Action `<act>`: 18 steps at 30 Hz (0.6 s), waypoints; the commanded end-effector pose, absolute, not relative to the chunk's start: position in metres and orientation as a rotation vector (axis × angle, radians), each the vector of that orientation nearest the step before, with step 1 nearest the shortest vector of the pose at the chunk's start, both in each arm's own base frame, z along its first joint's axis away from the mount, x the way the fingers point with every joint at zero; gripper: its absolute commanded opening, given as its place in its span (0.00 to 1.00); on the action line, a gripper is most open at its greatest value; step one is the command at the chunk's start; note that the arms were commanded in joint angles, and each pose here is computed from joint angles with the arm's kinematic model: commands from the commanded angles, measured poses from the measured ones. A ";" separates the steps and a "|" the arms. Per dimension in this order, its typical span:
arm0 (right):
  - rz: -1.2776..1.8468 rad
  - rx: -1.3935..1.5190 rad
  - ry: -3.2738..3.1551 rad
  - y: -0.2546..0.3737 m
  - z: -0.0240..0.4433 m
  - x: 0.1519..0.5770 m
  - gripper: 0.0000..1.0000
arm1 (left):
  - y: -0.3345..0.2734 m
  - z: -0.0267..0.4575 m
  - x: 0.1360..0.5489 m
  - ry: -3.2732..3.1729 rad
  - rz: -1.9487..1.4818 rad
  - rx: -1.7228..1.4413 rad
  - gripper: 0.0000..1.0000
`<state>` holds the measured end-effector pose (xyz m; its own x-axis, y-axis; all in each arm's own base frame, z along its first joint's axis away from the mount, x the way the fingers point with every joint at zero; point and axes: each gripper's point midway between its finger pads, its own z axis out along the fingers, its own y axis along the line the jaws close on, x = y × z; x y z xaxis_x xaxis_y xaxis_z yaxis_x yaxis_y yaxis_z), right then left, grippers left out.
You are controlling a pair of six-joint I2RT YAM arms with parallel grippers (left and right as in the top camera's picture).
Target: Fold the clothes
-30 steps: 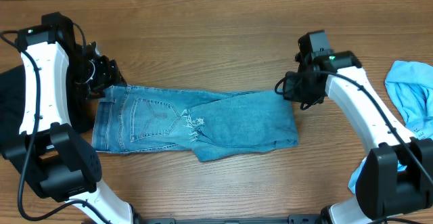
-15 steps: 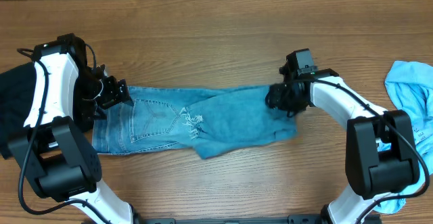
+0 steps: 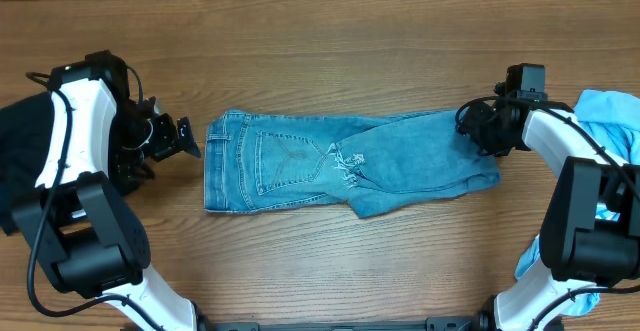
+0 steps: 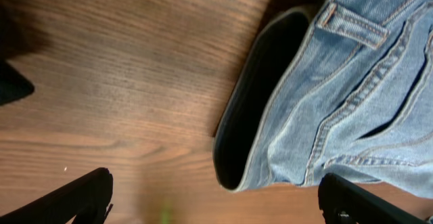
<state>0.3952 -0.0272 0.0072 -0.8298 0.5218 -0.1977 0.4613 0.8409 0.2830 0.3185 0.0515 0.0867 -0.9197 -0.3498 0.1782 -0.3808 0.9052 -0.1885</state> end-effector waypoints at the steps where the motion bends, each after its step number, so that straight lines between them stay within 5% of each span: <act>1: 0.145 0.824 2.881 -0.043 -0.036 0.361 0.57 | 0.025 0.075 0.318 -2.937 0.501 0.437 1.00; 8: 0.143 0.819 2.890 -0.041 -0.036 0.359 0.57 | -0.022 0.027 0.322 -2.972 0.814 0.343 1.00; 18: 0.135 0.786 2.935 -0.040 -0.037 0.351 0.58 | -0.024 0.002 0.309 -2.971 0.680 0.387 1.00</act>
